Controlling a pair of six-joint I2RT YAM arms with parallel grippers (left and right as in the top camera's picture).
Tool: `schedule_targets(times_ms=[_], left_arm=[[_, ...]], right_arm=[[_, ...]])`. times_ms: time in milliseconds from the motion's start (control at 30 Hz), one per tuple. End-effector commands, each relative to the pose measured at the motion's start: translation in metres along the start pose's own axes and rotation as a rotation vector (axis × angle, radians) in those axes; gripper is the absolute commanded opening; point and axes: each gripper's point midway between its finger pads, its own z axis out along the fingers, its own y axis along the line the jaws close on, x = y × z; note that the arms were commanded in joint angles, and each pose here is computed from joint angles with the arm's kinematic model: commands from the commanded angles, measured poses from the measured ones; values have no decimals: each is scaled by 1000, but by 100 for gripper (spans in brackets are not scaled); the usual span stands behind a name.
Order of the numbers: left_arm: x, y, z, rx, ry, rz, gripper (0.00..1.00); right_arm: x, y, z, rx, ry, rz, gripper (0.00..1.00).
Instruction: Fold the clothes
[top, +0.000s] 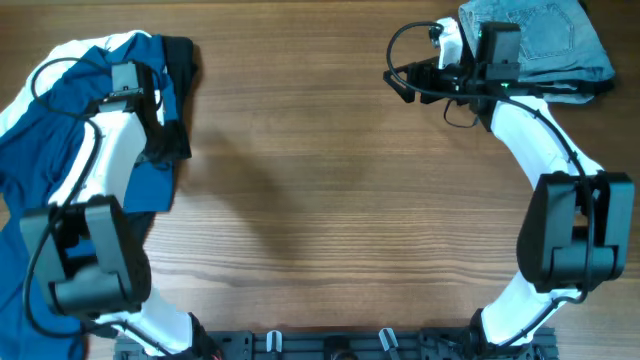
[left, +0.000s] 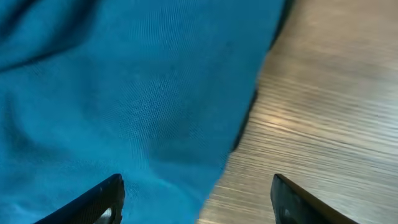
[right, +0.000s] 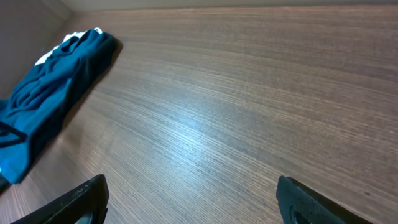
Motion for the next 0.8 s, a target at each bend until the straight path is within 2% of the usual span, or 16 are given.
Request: schedule_targets(times_ms=[0,67,133,333,367,433,500,533,667,767], left_arm=[[2,4,20,-43,41,39,72],[5,3,30,-44,67,84,70],[8,6,42,-66,90,113,61],[15,24,46,-178,126,119,7],[16,24,44,-180,127,93,4],[13,22,36,-179,116,68,5],[9,14,20,-176,110,94,24],[7,11,14,-174,103,103,27],[11,-18,8,-97,102,143,30],[13,-19,8,-92,108,147,25]], right_arm=[[-4,2,3,-14,-4,7,86],[-4,1,3,-14,-5,6,86],[-4,-1,3,2,-4,6,86],[-4,-2,3,9,-4,7,85],[-4,-2,3,9,-4,6,85],[-4,-2,3,9,-4,6,85],[-4,-2,3,9,-4,6,85],[-4,-2,3,9,-4,6,85],[-3,-2,3,9,-3,7,85],[-3,-2,3,9,-3,7,84]])
